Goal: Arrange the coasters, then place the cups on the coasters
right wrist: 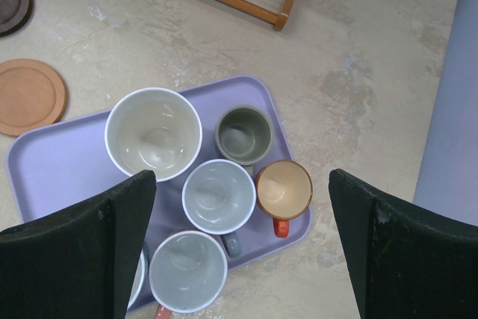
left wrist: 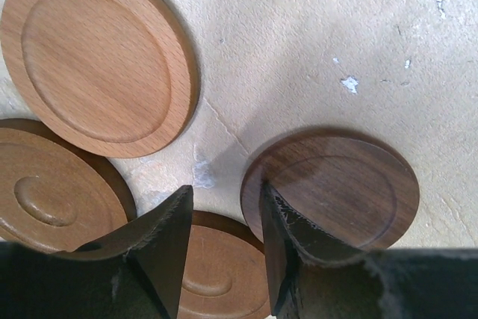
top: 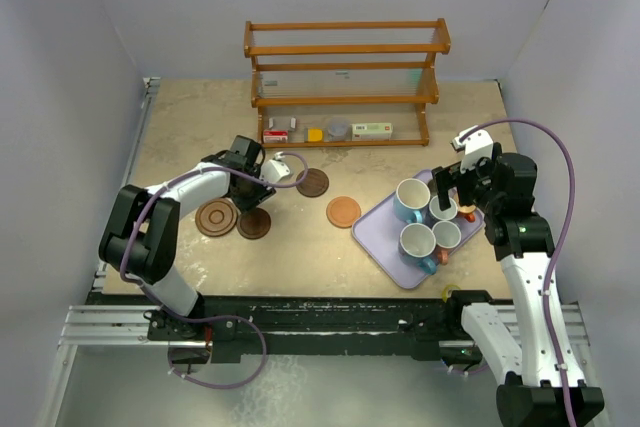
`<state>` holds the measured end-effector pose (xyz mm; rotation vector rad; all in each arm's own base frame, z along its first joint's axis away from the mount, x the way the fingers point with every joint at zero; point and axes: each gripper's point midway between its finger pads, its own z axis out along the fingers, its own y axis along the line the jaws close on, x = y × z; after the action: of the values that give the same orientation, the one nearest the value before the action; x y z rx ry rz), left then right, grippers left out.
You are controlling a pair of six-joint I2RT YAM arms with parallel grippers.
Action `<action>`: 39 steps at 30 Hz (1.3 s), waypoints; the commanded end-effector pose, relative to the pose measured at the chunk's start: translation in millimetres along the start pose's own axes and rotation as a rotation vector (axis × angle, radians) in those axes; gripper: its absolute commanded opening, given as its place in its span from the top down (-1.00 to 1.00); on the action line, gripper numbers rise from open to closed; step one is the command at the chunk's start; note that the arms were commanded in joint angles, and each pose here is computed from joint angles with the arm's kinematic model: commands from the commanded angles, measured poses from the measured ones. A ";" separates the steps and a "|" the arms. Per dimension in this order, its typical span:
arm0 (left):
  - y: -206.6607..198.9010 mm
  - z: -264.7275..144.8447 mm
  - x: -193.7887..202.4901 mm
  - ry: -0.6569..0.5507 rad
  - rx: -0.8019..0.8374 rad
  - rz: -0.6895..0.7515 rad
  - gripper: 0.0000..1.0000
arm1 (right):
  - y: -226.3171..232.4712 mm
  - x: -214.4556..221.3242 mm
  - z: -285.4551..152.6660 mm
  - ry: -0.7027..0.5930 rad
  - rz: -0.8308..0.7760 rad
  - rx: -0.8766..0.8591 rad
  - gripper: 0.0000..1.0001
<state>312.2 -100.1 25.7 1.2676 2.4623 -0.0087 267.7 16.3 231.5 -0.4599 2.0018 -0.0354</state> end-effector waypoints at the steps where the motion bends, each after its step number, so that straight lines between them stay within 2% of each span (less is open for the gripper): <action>1: 12.6 0.1 -9.3 -0.028 -0.049 -0.031 0.23 | -0.6 -10.6 -2.2 -0.033 -0.007 -0.006 -1.00; 19: 18.2 0.8 -20.1 -0.063 -0.069 -0.069 0.26 | -0.1 -9.6 -0.4 -0.026 -0.005 -0.011 -1.00; 31: 22.5 -14.5 -32.0 -0.087 -0.068 -0.059 0.23 | -0.3 -9.5 -0.5 -0.026 -0.006 -0.009 -1.00; 39: 19.5 -41.6 -69.6 -0.221 -0.005 -0.030 0.06 | -1.2 -9.5 -0.8 -0.026 -0.007 -0.004 -1.00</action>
<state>335.5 -114.4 50.6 1.1764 2.4195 -0.0384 269.0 16.3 228.1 -0.4613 2.0157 -0.0322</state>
